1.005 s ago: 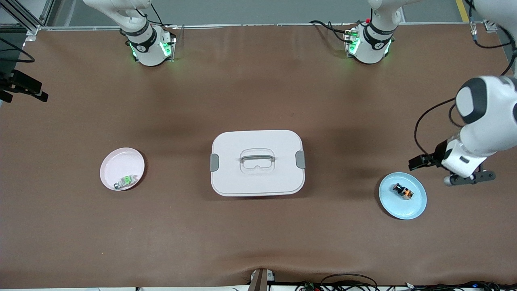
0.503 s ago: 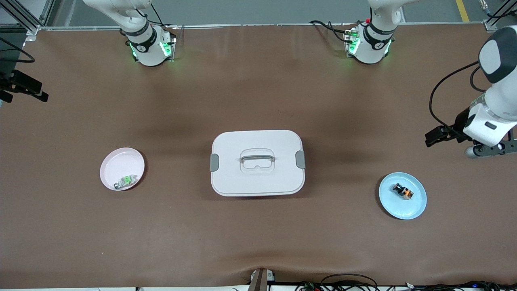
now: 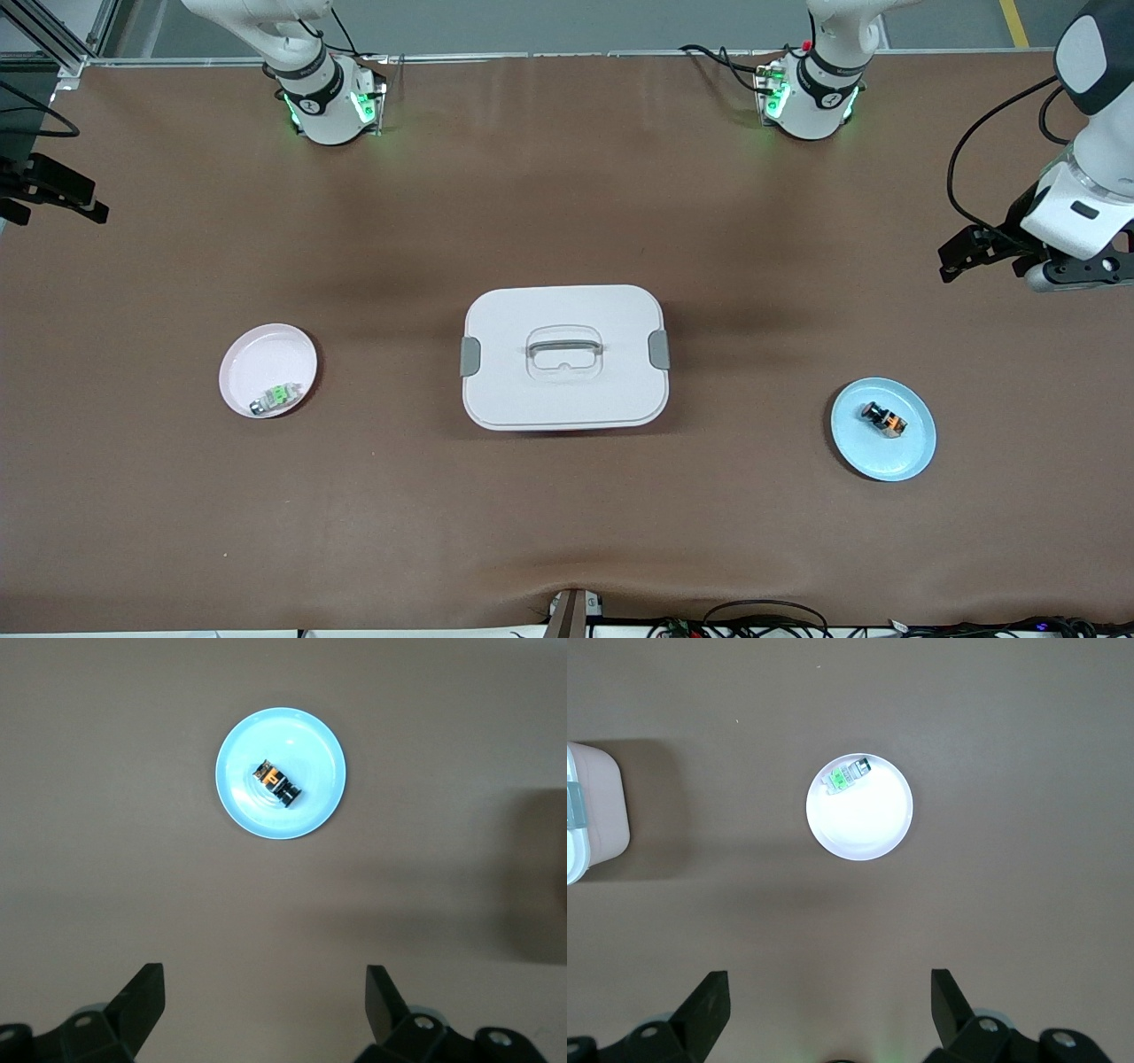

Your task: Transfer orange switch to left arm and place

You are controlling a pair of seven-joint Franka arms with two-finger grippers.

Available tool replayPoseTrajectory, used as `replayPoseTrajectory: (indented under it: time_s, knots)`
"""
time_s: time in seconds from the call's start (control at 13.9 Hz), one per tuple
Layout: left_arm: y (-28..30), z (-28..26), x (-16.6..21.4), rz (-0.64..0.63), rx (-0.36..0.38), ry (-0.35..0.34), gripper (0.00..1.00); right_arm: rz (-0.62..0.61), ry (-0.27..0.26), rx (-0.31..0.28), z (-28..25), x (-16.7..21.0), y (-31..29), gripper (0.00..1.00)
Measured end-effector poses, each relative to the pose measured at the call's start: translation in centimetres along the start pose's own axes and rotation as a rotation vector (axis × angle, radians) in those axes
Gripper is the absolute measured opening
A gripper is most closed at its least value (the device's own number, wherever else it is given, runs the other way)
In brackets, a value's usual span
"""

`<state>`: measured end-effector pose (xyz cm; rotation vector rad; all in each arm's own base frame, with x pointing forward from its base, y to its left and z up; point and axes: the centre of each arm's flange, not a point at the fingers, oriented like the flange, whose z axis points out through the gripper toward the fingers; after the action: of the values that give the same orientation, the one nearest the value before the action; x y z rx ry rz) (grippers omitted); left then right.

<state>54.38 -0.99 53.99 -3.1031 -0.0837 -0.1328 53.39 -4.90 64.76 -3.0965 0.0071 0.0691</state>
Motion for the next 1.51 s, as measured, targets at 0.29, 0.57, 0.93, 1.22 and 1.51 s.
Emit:
replayPoseTrajectory:
  time_s: [0.29, 0.57, 0.93, 1.22, 1.51]
  knots:
    - [-0.1, -1.1, 0.4, -0.007, -0.011, 0.025, 1.0, -0.007, 0.002, -0.001, 0.0, 0.1, -0.4, 1.0]
    - [0.2, -1.2, 0.7, 0.001, -0.024, 0.028, 1.0, -0.021, 0.004, -0.001, 0.0, 0.1, -1.1, 1.0]
    - [0.1, -1.4, 2.0, 0.001, -0.04, 0.038, 1.0, -0.02, 0.007, -0.001, -0.2, 0.1, -1.1, 1.0]
    - [0.4, -1.6, 2.3, 0.005, -0.041, 0.043, 1.0, -0.019, 0.008, -0.001, -0.2, 0.0, -1.1, 1.0]
    - [0.7, -1.6, 2.3, 0.01, -0.042, 0.044, 1.0, -0.017, 0.008, -0.001, -0.2, 0.0, -1.0, 1.0]
